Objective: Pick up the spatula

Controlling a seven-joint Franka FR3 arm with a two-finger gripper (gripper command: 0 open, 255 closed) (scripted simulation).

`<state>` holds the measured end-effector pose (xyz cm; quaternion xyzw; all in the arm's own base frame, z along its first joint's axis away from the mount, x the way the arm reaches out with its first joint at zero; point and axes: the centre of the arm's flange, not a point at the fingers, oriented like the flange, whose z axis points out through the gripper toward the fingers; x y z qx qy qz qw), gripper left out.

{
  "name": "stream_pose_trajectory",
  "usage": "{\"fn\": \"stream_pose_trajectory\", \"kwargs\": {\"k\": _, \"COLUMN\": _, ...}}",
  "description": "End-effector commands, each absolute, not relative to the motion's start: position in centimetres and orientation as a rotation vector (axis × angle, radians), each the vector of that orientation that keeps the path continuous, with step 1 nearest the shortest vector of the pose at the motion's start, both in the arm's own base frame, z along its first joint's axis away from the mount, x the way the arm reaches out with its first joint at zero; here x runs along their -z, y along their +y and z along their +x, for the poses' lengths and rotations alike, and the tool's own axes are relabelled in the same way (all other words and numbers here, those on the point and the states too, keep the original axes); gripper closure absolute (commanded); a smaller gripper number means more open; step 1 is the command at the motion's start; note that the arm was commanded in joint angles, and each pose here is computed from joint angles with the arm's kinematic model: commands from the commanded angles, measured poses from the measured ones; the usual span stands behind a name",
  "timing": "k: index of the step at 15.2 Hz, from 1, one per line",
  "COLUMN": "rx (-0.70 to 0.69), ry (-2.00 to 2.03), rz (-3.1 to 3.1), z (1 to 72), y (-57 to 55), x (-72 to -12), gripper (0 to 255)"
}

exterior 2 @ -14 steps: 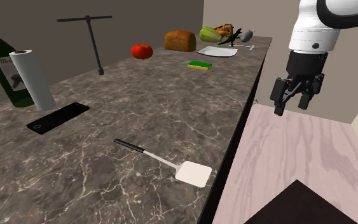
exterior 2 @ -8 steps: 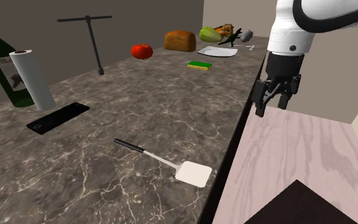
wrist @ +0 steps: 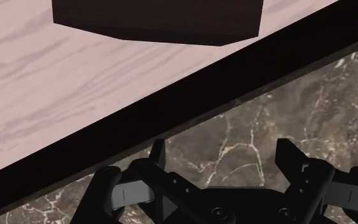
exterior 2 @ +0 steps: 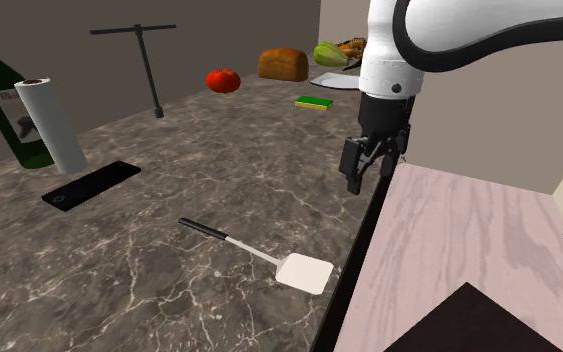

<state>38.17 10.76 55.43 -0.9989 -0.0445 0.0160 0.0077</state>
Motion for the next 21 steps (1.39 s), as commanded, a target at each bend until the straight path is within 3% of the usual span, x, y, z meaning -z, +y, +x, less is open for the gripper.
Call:
{"fn": "stream_pose_trajectory", "kwargs": {"k": 1, "rx": -0.033, "ry": -0.213, "rz": -3.118, "z": 39.0, "y": 13.3, "x": -55.3, "gripper": 0}}
{"fn": "stream_pose_trajectory", "kwargs": {"k": 17, "rx": 0.096, "ry": -0.781, "rz": -3.023, "z": 41.0, "y": 33.8, "x": -54.1, "gripper": 0}}
{"fn": "stream_pose_trajectory", "kwargs": {"k": 21, "rx": 0.1, "ry": -0.8, "rz": -3.018, "z": 40.9, "y": 34.5, "x": -52.4, "gripper": 0}}
